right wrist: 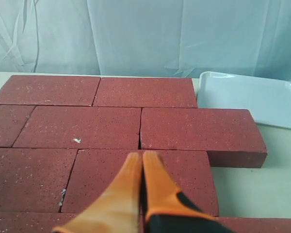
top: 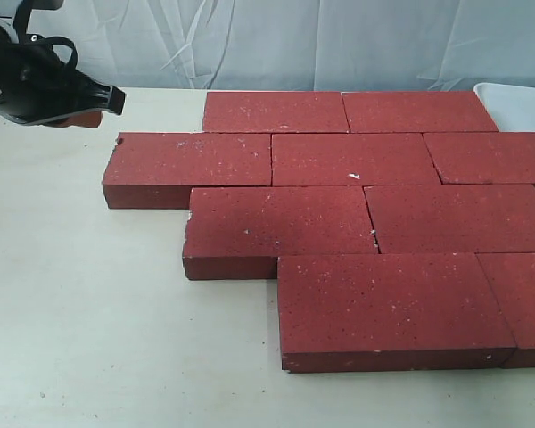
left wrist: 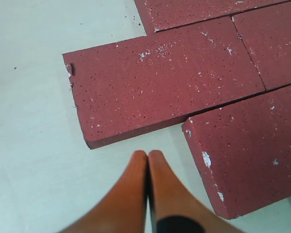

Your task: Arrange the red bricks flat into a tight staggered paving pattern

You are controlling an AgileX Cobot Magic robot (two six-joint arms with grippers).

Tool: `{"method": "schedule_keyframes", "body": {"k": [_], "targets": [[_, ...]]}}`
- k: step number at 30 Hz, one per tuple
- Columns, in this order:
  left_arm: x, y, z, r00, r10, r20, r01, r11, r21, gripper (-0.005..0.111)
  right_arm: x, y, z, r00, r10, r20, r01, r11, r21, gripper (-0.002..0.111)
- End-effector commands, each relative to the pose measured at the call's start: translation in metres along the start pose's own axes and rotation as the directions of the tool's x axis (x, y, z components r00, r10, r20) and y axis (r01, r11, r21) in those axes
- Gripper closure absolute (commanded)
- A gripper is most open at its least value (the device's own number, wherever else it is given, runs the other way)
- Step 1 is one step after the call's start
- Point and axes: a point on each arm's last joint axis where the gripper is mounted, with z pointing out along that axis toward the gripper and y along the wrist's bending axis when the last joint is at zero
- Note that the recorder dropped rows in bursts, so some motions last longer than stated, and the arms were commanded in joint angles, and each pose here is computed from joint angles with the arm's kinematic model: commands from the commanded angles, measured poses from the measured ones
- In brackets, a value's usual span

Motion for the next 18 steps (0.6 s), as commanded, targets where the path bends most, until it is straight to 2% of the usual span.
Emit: {"method": "schedule_keyframes", "body": {"k": [1, 18], "targets": [[-0.0004, -0.0011, -0.0022, 1.0, 0.007, 0.015, -0.007, 1.0, -0.003, 0.107, 0.0023, 0.0007, -0.0003, 1.0, 0.021, -0.016, -0.021, 1.0, -0.008, 0.109], [-0.0015, 0.0, -0.0009, 0.999, 0.021, 0.026, -0.02, 1.0, -0.014, 0.107, 0.0027, 0.0006, -0.0003, 1.0, 0.021, -0.021, -0.021, 1.0, -0.008, 0.109]]}}
